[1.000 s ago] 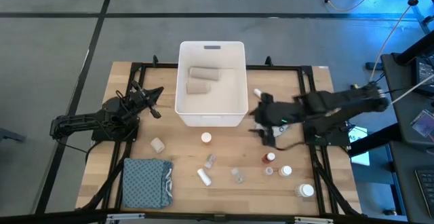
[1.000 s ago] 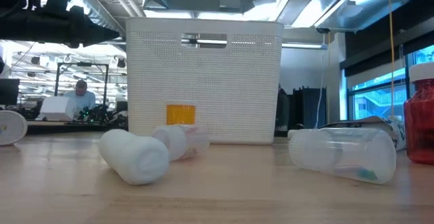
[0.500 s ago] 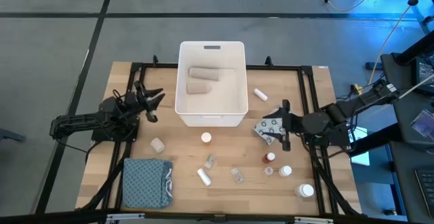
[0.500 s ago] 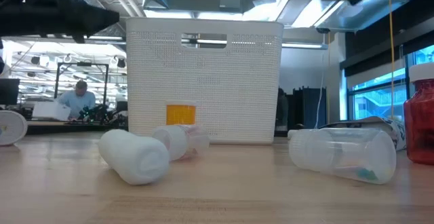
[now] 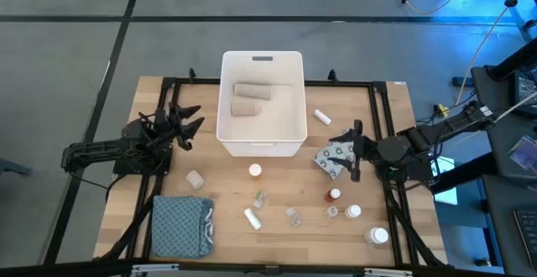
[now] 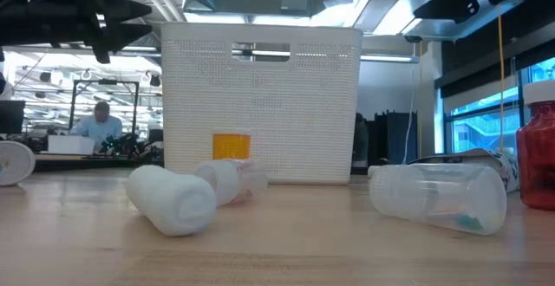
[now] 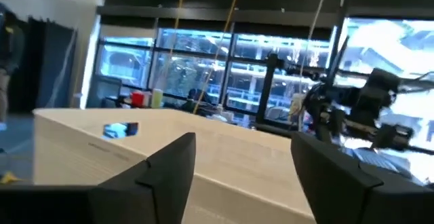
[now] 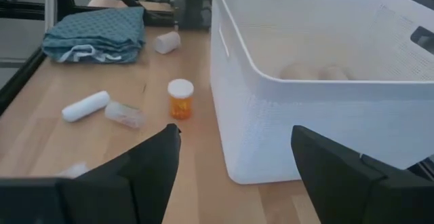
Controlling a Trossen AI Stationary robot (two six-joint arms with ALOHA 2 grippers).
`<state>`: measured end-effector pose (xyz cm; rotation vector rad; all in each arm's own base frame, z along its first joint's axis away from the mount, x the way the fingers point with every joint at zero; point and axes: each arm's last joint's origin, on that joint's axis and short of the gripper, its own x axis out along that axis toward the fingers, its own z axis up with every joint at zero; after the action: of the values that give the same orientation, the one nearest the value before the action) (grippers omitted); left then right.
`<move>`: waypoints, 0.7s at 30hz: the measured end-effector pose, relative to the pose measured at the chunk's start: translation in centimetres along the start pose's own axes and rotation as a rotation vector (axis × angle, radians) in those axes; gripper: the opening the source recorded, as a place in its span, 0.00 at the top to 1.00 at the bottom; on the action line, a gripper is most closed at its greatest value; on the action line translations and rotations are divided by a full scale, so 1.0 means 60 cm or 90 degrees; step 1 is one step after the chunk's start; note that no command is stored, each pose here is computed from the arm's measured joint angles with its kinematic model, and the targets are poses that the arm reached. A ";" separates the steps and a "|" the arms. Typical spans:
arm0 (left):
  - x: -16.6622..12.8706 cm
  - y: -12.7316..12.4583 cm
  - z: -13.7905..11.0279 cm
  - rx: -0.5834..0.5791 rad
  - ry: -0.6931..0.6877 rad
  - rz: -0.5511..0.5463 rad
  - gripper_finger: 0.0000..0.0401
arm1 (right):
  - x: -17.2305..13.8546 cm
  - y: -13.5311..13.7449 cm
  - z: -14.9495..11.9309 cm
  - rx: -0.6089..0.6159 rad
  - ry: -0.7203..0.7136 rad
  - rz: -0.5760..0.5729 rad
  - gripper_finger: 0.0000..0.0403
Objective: Pick & place medical supplies in basket/bin
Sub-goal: Put the rolled brown bandage into the white bin
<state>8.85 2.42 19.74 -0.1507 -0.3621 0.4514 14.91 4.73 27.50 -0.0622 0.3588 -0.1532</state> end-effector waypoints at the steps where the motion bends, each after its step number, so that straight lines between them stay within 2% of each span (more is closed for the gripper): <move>1: 0.001 -0.001 0.001 0.002 0.009 -0.010 0.41 | 0.001 -0.001 0.000 0.001 0.000 -0.003 0.30; 6: 0.014 -0.018 0.044 0.034 0.054 -0.090 0.42 | 0.004 -0.007 0.001 0.004 0.002 -0.018 0.30; 11: 0.038 -0.036 0.091 0.074 0.207 -0.125 0.42 | 0.006 -0.012 0.001 0.009 0.004 -0.032 0.30; 13: 0.053 -0.043 0.097 0.105 0.285 -0.140 0.42 | 0.007 -0.014 0.001 0.011 0.004 -0.036 0.30; 16: 0.072 -0.058 0.097 0.172 0.383 -0.198 0.42 | 0.008 -0.017 0.001 0.019 0.004 -0.043 0.30; 21: 0.087 -0.089 0.089 0.168 0.535 -0.337 0.42 | 0.009 -0.019 0.001 0.052 0.004 -0.049 0.30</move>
<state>13.33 0.38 27.48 0.0239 0.4811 -0.1130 15.29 3.49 27.49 0.0047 0.3561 -0.2438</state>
